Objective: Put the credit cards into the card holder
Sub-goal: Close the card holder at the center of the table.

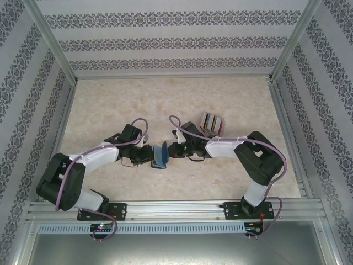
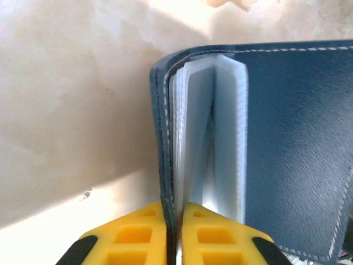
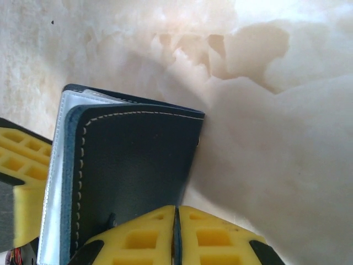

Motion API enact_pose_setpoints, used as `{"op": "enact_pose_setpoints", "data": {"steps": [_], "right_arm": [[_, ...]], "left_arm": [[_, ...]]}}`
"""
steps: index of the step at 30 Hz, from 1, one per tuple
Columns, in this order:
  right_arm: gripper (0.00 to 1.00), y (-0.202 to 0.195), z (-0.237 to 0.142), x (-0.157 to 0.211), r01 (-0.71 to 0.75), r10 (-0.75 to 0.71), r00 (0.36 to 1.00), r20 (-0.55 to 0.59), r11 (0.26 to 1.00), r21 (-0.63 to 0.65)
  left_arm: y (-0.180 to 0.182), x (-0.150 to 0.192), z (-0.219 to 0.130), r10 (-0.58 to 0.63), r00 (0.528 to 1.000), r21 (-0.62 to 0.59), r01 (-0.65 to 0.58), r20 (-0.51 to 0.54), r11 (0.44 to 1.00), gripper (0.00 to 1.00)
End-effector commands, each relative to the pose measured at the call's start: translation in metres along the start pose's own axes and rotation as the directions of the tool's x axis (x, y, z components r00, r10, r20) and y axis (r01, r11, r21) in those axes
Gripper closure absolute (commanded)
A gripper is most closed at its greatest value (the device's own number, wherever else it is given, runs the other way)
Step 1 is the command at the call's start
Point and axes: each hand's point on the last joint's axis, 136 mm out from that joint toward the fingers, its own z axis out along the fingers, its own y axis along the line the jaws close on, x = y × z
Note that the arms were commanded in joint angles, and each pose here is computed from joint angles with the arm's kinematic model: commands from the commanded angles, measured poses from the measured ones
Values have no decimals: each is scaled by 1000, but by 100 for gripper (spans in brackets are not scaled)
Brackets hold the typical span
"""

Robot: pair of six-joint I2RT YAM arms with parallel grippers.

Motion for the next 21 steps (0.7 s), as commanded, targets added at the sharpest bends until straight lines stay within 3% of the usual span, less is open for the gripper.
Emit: {"op": "enact_pose_setpoints", "data": {"steps": [1,5,8,13,17,21], "right_arm": [[90,-26,2,15,-58,60,997,-40,997,47],[82,-35,-7,12,-60,62,997,-34,996,64],[68,-46,-19,9,-69,69,998,1,994,86],[67,-25,-44,6,44,-43,993,113,999,-7],[65,-4,-55,20,194,-196,967,164,981,29],[59,5,-46,25,212,-217,965,147,976,48]], "left_arm": [[-9,-7,-10,41,999,-15,-40,25,999,91],[-2,-6,-19,28,1000,-99,-27,3,995,100],[-1,-7,-23,7,1000,-130,-7,-1,992,100],[-5,-7,-24,-36,999,-129,34,-12,991,100],[-4,-5,-22,-61,997,-138,55,-37,989,100],[-2,-4,-20,-69,996,-158,60,-54,986,100]]}}
